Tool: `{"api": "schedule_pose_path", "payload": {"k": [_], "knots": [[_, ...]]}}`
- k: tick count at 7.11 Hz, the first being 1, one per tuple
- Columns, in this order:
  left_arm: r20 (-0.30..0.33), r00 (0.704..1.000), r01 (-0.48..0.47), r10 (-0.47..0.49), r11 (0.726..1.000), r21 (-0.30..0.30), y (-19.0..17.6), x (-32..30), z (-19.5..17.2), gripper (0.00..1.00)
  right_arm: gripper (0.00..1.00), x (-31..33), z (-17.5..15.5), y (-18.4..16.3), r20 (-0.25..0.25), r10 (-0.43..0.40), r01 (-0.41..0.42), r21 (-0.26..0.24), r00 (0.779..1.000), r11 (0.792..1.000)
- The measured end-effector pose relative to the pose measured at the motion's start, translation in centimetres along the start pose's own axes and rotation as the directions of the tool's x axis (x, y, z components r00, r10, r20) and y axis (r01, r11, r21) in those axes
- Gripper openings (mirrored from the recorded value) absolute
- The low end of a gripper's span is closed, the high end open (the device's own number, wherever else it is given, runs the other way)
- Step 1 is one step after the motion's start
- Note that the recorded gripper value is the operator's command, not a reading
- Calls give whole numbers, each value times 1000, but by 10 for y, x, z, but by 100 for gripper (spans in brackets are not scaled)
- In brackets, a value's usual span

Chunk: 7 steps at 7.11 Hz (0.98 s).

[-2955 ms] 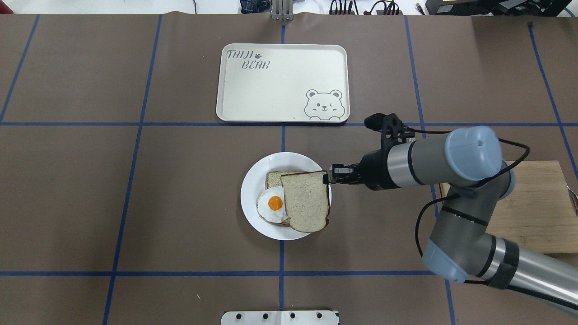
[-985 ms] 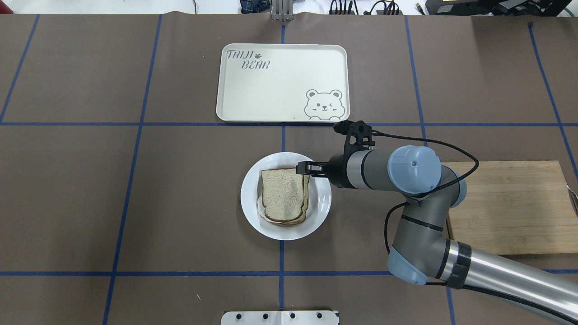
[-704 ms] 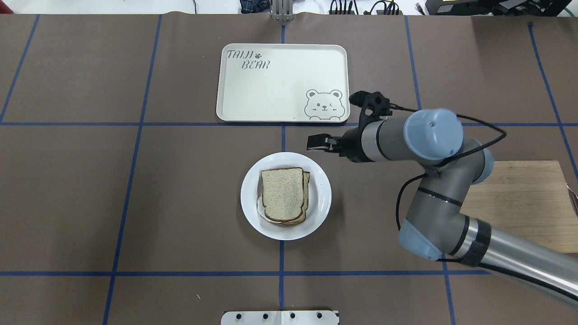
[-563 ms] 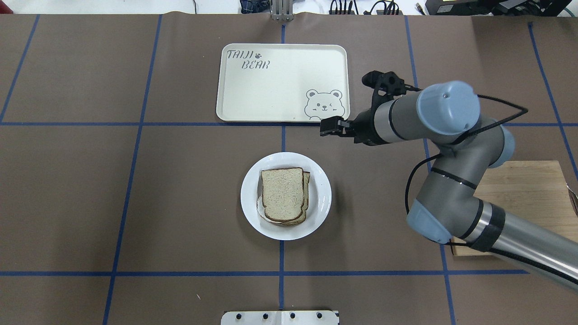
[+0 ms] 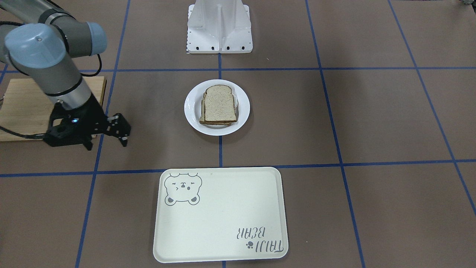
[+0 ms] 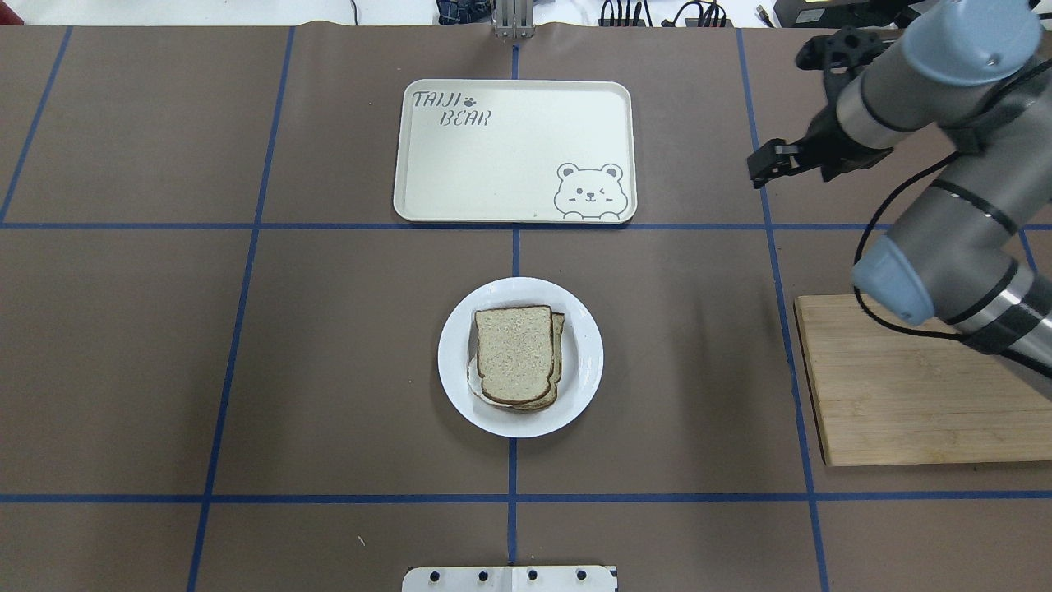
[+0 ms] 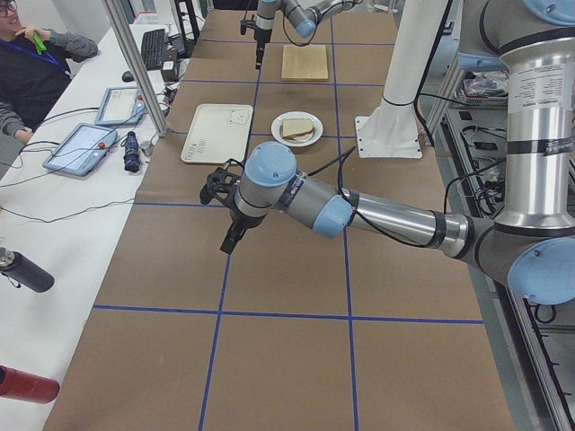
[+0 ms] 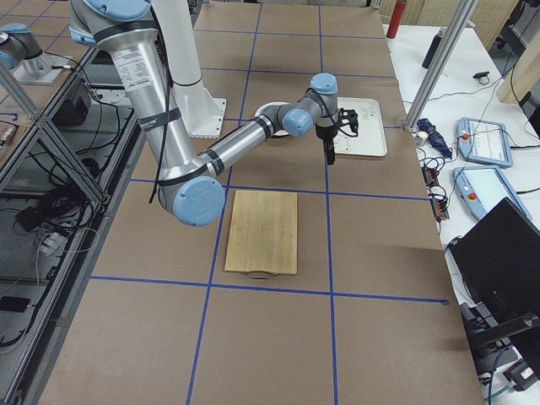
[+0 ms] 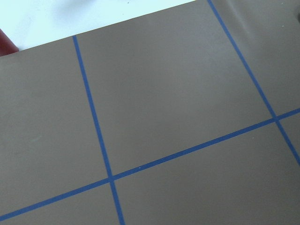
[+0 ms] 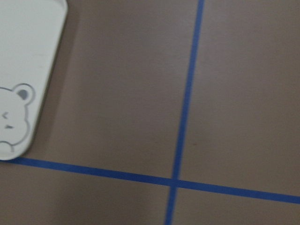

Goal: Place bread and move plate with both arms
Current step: 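Open the right gripper and withdraw it while the left arm moves in, then bring the left gripper to the plate rim nearest it and grip it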

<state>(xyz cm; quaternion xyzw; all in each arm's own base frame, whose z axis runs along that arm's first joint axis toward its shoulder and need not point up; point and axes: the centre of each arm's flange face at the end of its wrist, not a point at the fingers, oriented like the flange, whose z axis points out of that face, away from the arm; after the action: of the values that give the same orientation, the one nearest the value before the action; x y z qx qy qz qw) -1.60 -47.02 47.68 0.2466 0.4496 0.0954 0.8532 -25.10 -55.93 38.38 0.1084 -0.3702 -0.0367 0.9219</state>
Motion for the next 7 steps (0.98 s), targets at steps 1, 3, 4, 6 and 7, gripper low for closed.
{"api": "schedule_pose_path", "payload": {"k": [1, 3, 4, 6, 7], "knots": [[-77, 996, 45, -45, 999, 1, -3, 33, 23, 98, 100, 80, -11, 13, 8, -53, 53, -48, 999, 997], [-201, 958, 206, -205, 978, -19, 3, 84, 52, 98, 100, 223, -24, 74, 13, -96, 97, -108, 995, 989], [-252, 926, 280, -282, 959, -44, 9, 102, 64, 98, 100, 272, -27, 111, -3, -100, 99, -131, 995, 986], [-333, 855, 375, -397, 918, -131, 22, 139, 101, 98, 100, 347, -47, 164, -36, -133, 128, -129, 990, 983], [-361, 832, 393, -422, 907, -154, 24, 164, 132, 98, 100, 365, -54, 177, -45, -127, 121, -126, 991, 985]]}}
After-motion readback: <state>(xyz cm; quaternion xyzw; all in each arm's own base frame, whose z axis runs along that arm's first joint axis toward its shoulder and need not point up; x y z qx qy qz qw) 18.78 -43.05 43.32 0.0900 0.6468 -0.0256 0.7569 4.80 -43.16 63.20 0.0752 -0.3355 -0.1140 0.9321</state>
